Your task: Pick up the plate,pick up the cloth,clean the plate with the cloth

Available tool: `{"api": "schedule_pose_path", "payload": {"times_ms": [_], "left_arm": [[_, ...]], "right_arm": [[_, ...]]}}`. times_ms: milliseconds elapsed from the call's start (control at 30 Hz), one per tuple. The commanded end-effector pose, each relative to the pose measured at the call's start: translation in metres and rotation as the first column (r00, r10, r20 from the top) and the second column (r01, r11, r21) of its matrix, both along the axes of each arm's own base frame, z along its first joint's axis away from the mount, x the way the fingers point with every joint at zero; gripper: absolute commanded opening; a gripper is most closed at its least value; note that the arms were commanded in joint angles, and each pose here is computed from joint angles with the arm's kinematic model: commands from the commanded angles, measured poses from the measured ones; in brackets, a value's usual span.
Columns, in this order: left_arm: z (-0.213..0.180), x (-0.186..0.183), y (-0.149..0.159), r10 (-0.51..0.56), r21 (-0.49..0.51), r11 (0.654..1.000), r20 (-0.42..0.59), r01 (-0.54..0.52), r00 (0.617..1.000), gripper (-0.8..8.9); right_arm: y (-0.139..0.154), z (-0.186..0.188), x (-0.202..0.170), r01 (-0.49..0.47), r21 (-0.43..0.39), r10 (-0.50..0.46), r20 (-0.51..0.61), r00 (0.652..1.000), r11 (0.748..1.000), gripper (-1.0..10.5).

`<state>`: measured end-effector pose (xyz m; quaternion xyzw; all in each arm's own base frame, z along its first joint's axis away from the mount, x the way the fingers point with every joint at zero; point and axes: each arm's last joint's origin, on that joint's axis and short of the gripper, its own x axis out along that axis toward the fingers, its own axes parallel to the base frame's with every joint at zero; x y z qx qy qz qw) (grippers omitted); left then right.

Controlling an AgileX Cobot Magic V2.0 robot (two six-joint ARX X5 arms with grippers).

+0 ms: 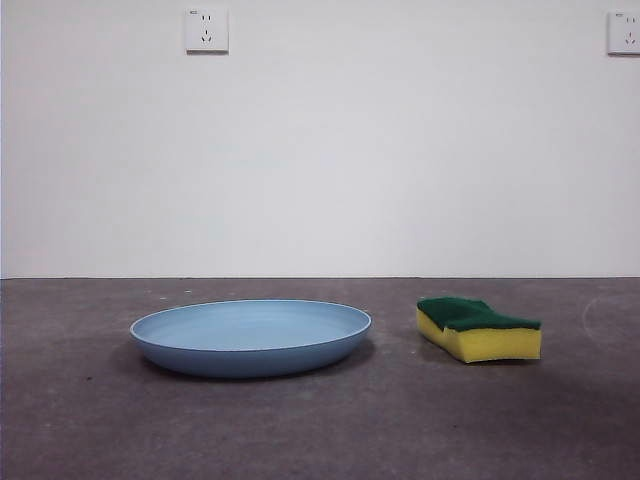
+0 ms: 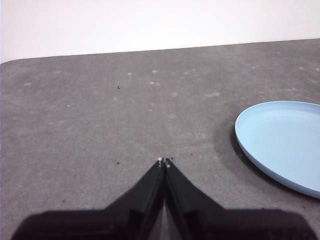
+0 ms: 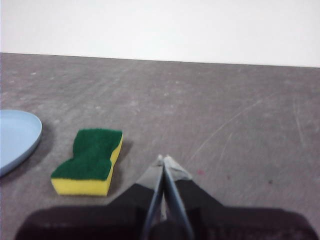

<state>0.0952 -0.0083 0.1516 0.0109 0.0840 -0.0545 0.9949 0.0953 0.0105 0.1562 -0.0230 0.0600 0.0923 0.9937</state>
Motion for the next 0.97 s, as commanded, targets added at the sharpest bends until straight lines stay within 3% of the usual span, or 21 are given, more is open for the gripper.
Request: {"api": "schedule_pose_path", "payload": {"times_ms": [33,200,333,967], "left_arm": [[-0.0043,0.0006,0.0003,0.004,0.01,1.0,-0.008,-0.004,1.0,-0.04],[-0.0044,0.0006,0.0003,0.004,0.01,1.0,-0.009,-0.004,1.0,-0.03],[-0.0044,0.0006,0.0004,0.004,0.01,1.0,-0.009,-0.004,1.0,-0.03],[-0.0044,0.0006,0.0003,0.004,0.01,1.0,-0.009,-0.004,1.0,-0.04]], "right_arm": [[0.0,-0.0052,0.0004,0.004,0.03,-0.003,-0.025,1.0,1.0,0.0],[0.0001,-0.0063,0.0002,0.007,0.046,-0.005,-0.041,0.999,0.999,0.0],[0.0001,-0.008,0.0003,0.022,0.119,-0.013,-0.075,0.997,0.993,0.0],[-0.0001,-0.0088,0.0009,0.03,0.118,-0.02,-0.086,0.996,0.993,0.0]]}}
